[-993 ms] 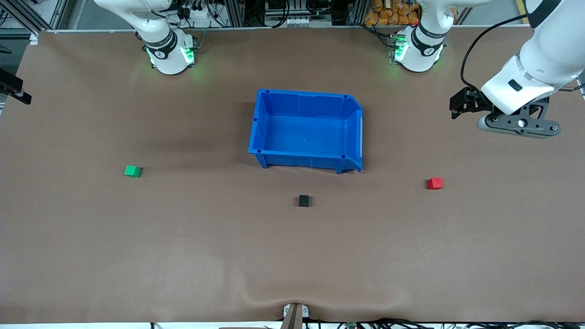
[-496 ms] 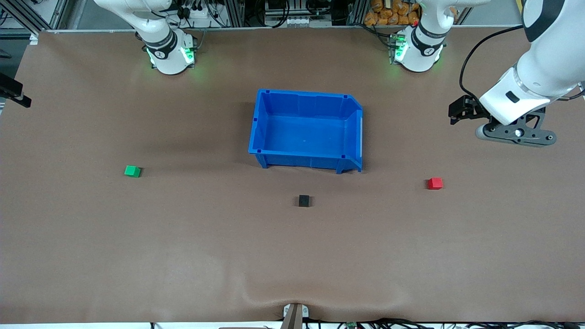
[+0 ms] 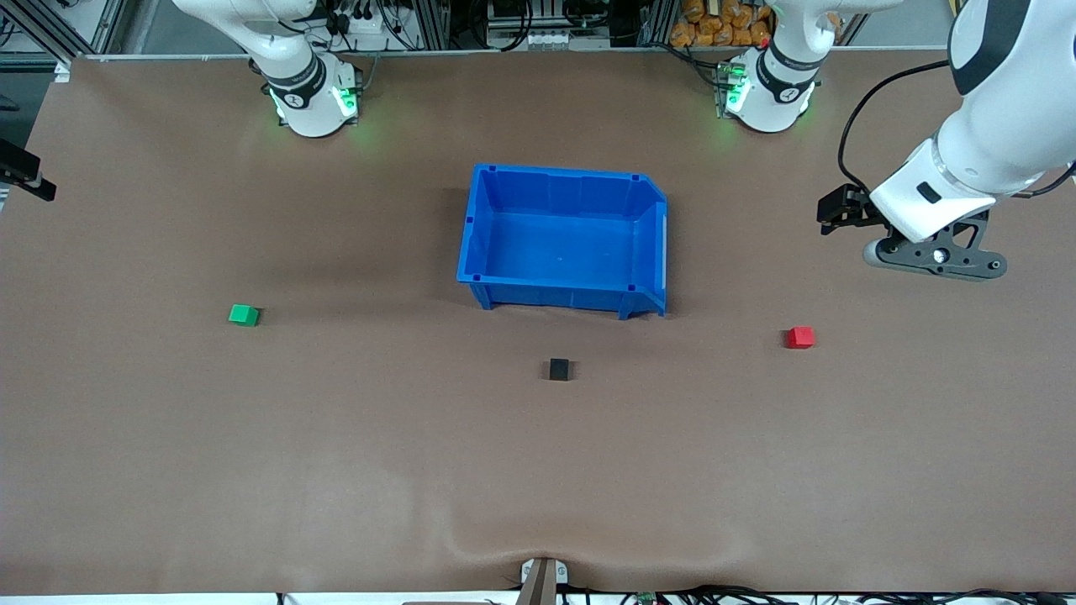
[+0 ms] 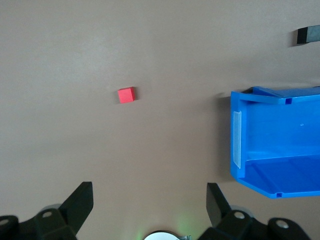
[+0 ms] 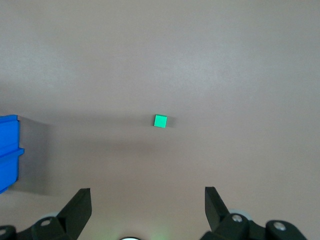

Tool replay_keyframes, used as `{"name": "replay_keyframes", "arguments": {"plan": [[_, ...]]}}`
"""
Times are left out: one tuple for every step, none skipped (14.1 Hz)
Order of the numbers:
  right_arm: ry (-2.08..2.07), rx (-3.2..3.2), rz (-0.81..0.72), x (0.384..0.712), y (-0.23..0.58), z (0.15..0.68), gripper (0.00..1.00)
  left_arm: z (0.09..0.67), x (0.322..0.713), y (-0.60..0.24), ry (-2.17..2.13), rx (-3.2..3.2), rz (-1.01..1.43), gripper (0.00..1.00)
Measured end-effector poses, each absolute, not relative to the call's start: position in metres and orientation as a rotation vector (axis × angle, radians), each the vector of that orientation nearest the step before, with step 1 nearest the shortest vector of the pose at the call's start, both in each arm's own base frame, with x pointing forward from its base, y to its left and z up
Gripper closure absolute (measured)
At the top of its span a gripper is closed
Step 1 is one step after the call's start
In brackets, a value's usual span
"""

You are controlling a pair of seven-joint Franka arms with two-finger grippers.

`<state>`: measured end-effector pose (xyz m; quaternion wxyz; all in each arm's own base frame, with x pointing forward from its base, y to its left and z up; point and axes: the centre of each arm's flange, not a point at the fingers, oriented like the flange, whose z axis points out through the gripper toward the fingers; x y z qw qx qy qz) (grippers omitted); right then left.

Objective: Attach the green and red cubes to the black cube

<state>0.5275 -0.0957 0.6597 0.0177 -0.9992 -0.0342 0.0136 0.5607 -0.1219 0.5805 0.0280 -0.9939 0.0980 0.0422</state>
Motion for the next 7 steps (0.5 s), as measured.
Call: {"name": "replay_keyframes", "arguments": {"plan": [[-0.103,-3.104,0.045,0.528,-0.097,0.659,0.00,0.580,0.561,-0.122,0.304,-3.068,0.131,0.00],[-0.100,-3.104,0.052,0.529,-0.098,0.656,0.00,0.580,0.561,-0.123,0.305,-3.068,0.131,0.00],[-0.096,-3.103,0.065,0.532,-0.099,0.652,0.00,0.580,0.561,-0.124,0.307,-3.067,0.133,0.00],[-0.092,-3.102,0.080,0.535,-0.101,0.646,0.00,0.579,0.561,-0.124,0.310,-3.067,0.135,0.00],[-0.087,-3.101,0.100,0.539,-0.102,0.639,0.00,0.577,0.561,-0.125,0.312,-3.067,0.139,0.00],[-0.078,-3.099,0.124,0.543,-0.105,0.631,0.00,0.574,0.562,-0.125,0.312,-3.066,0.148,0.00],[-0.066,-3.097,0.150,0.547,-0.110,0.621,0.00,0.570,0.564,-0.124,0.310,-3.066,0.160,0.00]]}}
